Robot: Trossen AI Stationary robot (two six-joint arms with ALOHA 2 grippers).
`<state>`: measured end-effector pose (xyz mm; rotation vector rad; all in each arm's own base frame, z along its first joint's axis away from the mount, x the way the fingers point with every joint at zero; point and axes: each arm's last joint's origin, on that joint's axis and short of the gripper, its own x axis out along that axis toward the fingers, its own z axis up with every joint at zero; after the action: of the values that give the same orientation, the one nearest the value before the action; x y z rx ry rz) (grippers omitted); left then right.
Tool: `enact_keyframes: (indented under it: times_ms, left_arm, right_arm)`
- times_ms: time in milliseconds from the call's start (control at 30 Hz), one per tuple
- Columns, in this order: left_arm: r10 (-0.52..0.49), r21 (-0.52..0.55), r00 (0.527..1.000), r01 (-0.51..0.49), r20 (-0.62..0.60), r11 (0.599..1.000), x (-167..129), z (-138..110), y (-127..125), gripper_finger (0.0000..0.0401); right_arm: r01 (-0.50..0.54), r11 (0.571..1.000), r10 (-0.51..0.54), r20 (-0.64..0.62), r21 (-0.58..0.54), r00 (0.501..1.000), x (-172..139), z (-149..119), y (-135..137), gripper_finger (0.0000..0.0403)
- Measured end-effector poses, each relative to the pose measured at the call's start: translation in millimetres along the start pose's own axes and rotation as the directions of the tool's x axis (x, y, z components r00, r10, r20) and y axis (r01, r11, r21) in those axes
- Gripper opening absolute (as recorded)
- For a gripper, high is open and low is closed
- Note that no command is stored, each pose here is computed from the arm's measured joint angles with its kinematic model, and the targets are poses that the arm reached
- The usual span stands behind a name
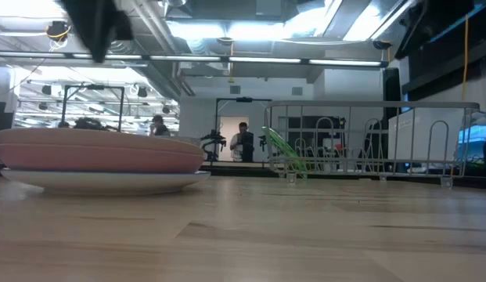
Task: Sort dishes
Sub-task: Put the blue plate into the dish rack
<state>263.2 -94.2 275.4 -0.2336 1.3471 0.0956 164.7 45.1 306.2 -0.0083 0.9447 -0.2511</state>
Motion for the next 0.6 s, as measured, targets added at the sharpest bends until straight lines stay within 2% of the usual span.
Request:
enact_keyframes:
  times_ms: [300, 600]
  left_arm:
    - [0.102, 0.107, 0.994, -0.098, -0.032, 0.989, 33.9, -30.3, -9.8, 0.0111]
    - [0.122, 0.199, 0.992, -0.110, -0.046, 0.974, 56.8, -50.2, -13.5, 0.0111]
  right_arm:
    - [-0.077, 0.996, 0.074, 0.070, 0.034, 0.995, 16.3, -0.1, 8.8, 0.0163]
    - [-0.114, 0.992, 0.106, 0.131, 0.055, 0.986, 16.2, 5.9, 11.6, 0.0163]
